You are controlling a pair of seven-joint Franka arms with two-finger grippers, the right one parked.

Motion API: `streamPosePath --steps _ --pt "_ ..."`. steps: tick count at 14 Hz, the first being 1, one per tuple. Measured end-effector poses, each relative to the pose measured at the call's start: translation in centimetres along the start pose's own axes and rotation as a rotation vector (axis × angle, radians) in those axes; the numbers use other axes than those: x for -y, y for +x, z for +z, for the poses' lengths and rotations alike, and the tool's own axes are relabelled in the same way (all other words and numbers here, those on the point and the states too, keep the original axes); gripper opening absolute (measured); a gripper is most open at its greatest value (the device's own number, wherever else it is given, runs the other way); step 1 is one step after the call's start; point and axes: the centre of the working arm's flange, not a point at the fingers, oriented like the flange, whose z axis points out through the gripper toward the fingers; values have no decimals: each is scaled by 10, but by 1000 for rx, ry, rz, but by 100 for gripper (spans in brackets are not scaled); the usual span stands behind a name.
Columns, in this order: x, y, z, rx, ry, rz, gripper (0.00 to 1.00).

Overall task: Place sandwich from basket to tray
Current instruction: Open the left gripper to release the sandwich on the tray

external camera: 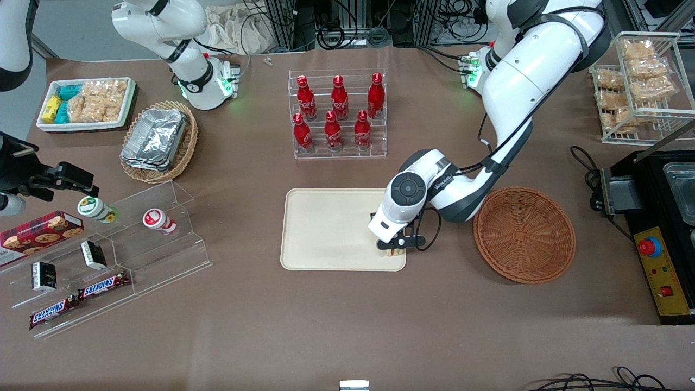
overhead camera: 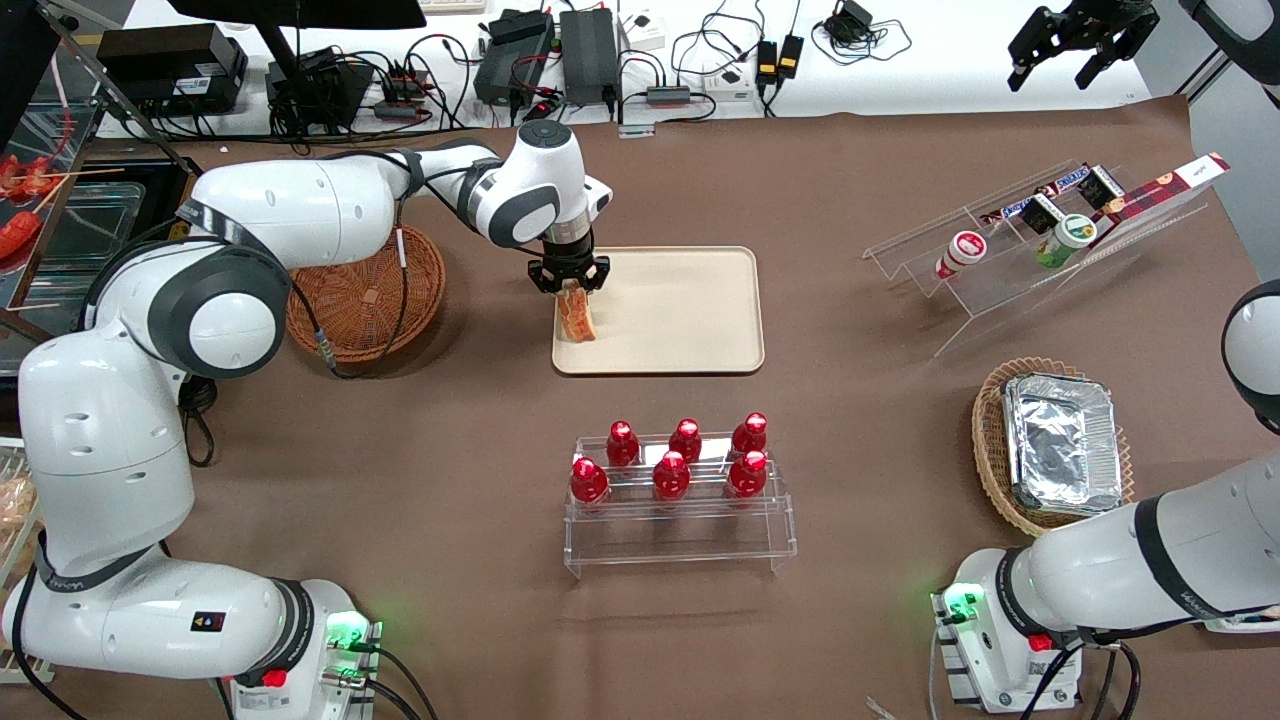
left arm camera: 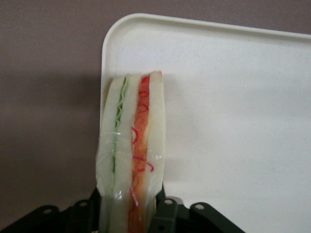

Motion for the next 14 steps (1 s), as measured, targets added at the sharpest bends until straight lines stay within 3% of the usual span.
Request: streamPosePath --steps 5,9,12,14 --pt "1 4 -7 -3 7 -18 100" --pt "23 14 -49 -1 80 -55 100" --pt "47 20 -115 -39 95 -110 100" --pt "72 21 -158 -38 105 -128 100"
